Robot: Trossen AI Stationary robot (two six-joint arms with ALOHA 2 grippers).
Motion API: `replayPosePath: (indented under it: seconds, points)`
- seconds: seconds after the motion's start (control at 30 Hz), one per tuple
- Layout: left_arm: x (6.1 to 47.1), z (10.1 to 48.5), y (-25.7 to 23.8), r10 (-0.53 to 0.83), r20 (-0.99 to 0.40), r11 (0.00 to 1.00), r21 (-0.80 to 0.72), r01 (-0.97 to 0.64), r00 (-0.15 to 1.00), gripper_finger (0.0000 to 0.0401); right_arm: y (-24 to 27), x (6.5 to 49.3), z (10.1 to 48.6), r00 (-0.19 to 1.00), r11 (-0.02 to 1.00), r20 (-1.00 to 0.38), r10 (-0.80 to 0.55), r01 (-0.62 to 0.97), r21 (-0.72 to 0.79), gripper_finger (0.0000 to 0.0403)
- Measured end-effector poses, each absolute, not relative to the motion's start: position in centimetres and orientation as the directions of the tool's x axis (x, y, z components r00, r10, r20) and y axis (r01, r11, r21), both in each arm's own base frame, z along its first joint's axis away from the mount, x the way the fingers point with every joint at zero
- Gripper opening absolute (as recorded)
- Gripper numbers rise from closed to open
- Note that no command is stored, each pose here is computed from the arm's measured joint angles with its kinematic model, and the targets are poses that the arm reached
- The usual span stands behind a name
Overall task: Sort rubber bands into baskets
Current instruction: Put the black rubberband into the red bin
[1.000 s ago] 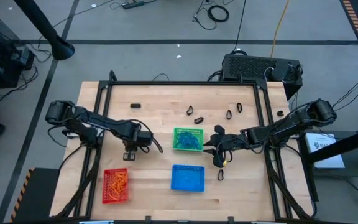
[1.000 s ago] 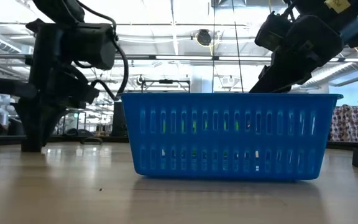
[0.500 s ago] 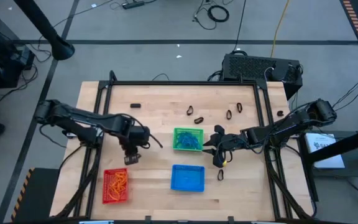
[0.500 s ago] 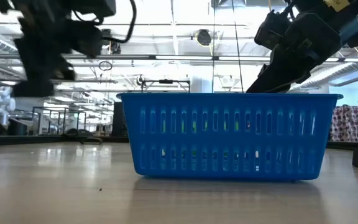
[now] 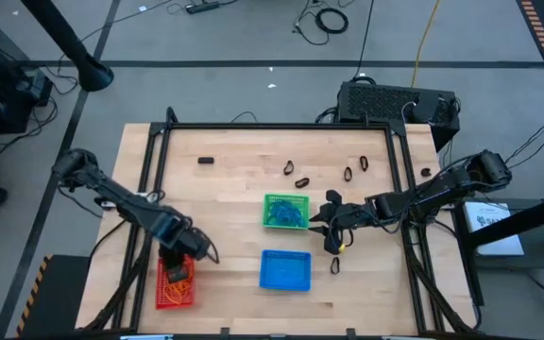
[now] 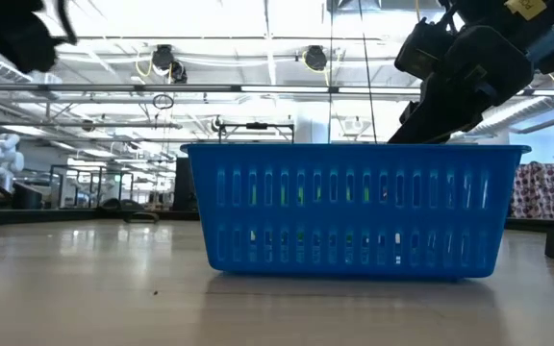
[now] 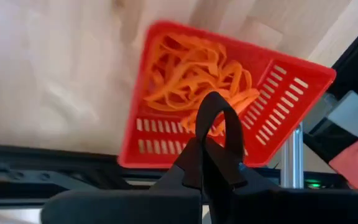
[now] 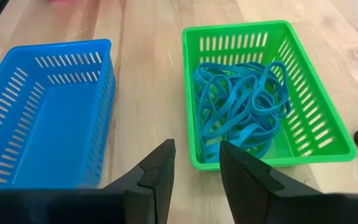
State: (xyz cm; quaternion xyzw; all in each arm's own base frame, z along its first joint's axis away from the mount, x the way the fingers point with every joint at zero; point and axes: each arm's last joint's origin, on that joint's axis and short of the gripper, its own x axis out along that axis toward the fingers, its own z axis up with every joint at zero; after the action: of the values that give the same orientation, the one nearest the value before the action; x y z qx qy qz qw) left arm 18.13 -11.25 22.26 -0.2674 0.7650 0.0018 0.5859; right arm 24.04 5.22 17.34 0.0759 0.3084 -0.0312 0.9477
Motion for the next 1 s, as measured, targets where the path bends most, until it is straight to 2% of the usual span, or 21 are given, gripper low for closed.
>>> replayPosePath:
  seconds: [0.13,0.23,0.6,1.0]
  points:
    - [17.3,22.2,-12.6,-0.391,-0.899,0.861,-0.281,-0.424,-0.196,0.0002,5.2,24.0,17.3,0.808,0.987,-0.589,-0.012,0.105,0.123,0.0120]
    - [16.8,22.1,-13.2,-0.325,-0.930,0.885,-0.237,-0.401,-0.169,0.0007,5.2,24.0,17.3,0.808,0.986,-0.589,-0.012,0.109,0.129,0.0120]
    - [16.2,22.1,-14.2,-0.284,-0.947,0.914,-0.220,-0.341,-0.152,0.0077,5.3,24.0,17.3,0.806,0.982,-0.592,0.012,0.102,0.159,0.0120]
    - [16.3,22.1,-14.1,-0.262,-0.958,0.918,-0.209,-0.337,-0.119,0.0121,5.3,24.0,17.3,0.806,0.977,-0.592,0.010,0.118,0.176,0.0120]
